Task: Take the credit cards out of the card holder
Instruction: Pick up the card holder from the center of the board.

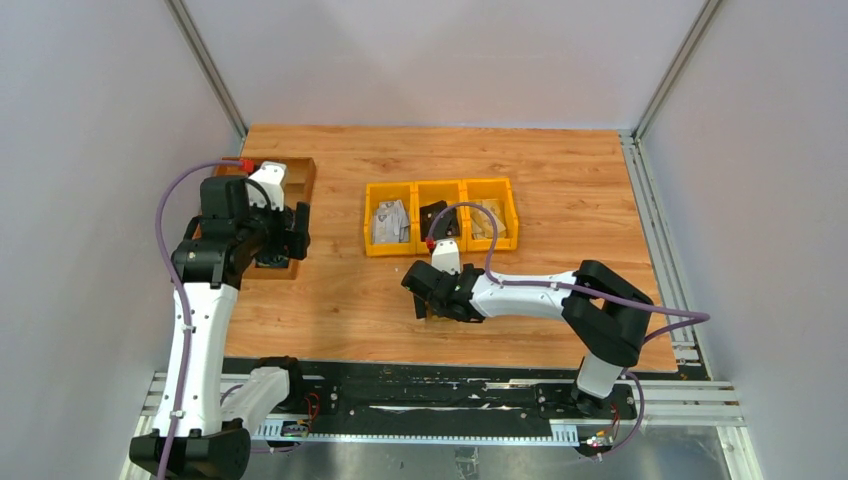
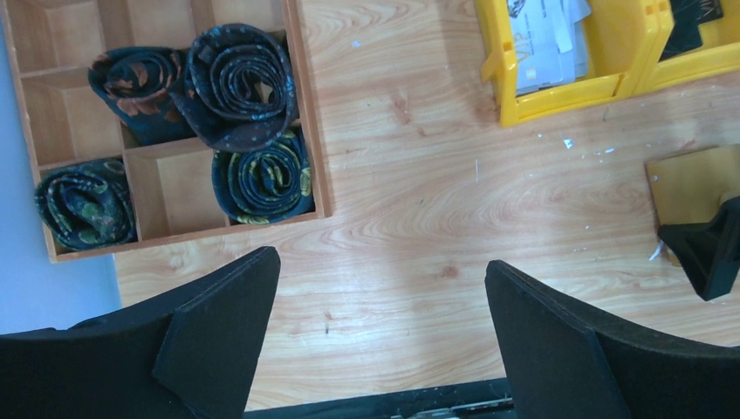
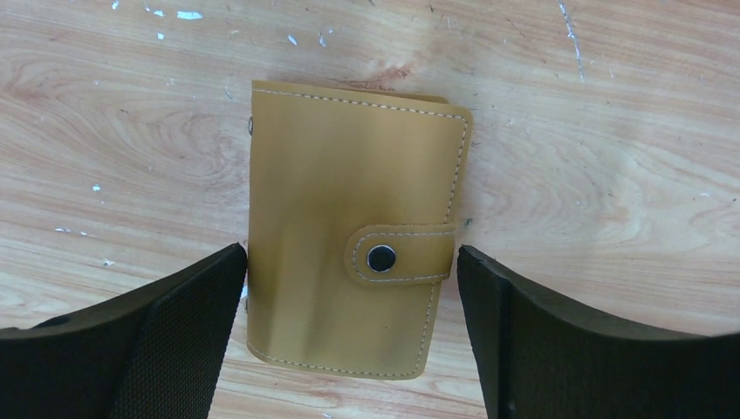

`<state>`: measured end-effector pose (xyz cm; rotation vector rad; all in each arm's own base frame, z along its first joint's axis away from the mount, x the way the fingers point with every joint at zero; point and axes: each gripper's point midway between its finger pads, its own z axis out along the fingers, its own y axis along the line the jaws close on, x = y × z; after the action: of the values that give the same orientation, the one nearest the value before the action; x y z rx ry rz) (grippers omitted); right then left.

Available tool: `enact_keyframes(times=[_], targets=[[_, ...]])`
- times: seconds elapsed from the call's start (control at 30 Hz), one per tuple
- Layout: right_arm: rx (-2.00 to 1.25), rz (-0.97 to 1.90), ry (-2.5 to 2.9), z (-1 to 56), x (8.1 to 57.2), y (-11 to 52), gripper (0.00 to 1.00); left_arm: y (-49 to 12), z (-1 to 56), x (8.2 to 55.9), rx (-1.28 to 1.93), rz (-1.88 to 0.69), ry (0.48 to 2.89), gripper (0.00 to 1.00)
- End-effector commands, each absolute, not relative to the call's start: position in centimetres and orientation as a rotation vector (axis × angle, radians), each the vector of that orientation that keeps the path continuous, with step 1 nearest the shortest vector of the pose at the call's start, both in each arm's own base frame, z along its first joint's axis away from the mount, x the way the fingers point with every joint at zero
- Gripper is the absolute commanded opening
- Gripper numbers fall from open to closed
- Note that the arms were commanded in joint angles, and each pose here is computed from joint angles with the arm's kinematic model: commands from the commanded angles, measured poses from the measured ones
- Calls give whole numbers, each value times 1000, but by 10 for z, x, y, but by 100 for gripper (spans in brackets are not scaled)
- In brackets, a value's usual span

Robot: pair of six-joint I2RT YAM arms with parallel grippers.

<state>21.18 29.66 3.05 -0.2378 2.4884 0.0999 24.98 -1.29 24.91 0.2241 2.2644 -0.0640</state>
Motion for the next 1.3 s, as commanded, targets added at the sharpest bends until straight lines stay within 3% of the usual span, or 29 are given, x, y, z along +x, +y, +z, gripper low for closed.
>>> enact_keyframes(times=[0.0, 0.23, 0.33, 0.57, 0.9, 1.27], targets=[[-206, 69, 2482, 21, 212, 295, 93, -18, 256, 244, 250, -95, 2260, 100], [-282, 176, 2508, 8, 205, 311, 87, -23, 252, 243, 257, -134, 2266, 100], [-322, 205, 2526, 5, 202, 318, 73, -28, 259, 244, 230, -171, 2247, 100], [-422, 321, 2503, 7, 199, 342, 63, -40, 261, 243, 196, -269, 2248, 100], [-580, 582, 2265, 89, 200, 392, 61, -66, 246, 233, 197, -467, 2282, 100], [-560, 821, 1951, 208, 213, 424, 60, -105, 280, 209, 209, -772, 2183, 100]])
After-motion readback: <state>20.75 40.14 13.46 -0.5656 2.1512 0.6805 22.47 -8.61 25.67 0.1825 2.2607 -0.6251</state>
